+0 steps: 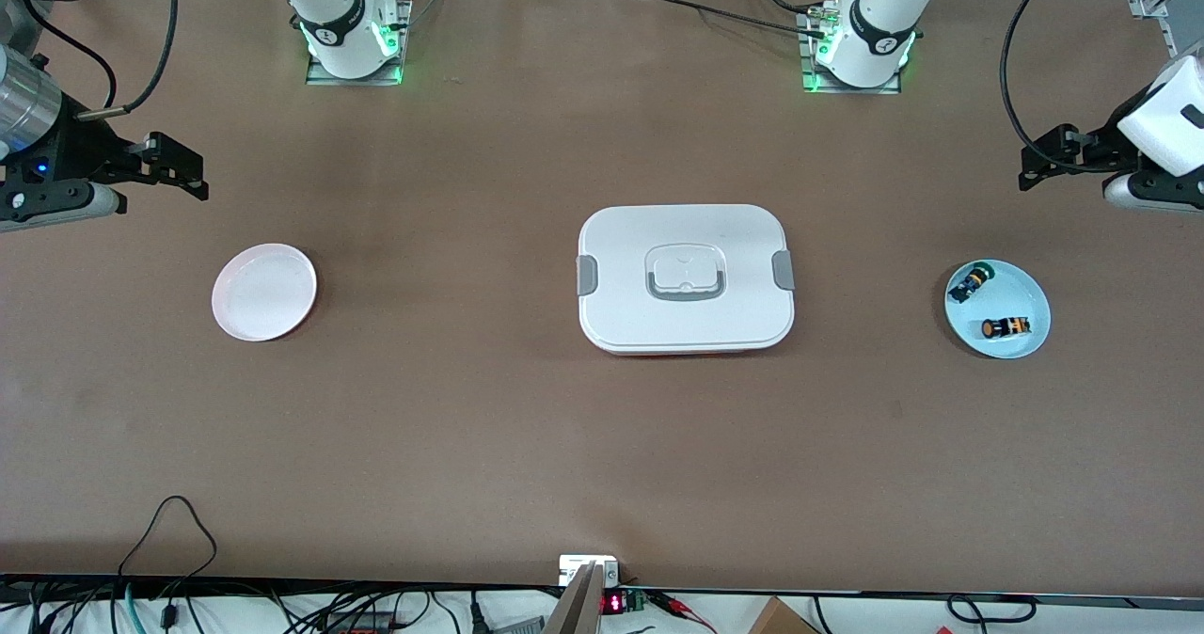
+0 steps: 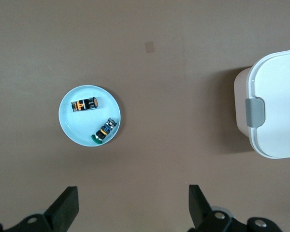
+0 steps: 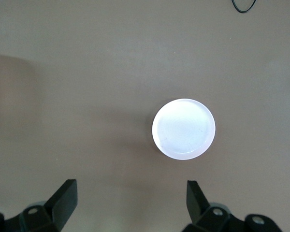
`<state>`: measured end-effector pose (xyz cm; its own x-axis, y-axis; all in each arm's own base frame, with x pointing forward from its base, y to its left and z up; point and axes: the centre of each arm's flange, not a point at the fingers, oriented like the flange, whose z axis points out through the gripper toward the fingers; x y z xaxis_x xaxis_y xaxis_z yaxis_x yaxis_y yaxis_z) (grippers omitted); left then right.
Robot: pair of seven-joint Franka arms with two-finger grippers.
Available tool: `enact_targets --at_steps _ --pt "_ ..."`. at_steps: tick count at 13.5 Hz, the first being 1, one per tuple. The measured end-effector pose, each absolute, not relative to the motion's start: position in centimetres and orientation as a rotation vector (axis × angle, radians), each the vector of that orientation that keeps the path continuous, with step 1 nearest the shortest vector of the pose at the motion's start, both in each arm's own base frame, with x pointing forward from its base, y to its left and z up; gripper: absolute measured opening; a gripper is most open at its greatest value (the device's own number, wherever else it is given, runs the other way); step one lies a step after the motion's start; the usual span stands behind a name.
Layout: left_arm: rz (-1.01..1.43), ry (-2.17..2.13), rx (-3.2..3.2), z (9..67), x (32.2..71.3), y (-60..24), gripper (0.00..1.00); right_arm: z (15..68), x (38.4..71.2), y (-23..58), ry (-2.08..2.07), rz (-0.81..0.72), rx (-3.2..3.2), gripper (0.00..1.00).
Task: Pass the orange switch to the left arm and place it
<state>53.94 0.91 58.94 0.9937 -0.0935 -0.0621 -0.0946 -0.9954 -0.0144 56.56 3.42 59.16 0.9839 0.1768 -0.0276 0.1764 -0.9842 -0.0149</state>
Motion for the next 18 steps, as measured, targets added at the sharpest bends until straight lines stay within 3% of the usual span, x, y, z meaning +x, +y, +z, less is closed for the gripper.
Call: enact_targets --at_steps 18 --pt "0.104 0.131 -3.119 58.4 55.1 1.4 1.00 59.1 56.5 3.4 -0.277 0.048 -3.117 1.00"
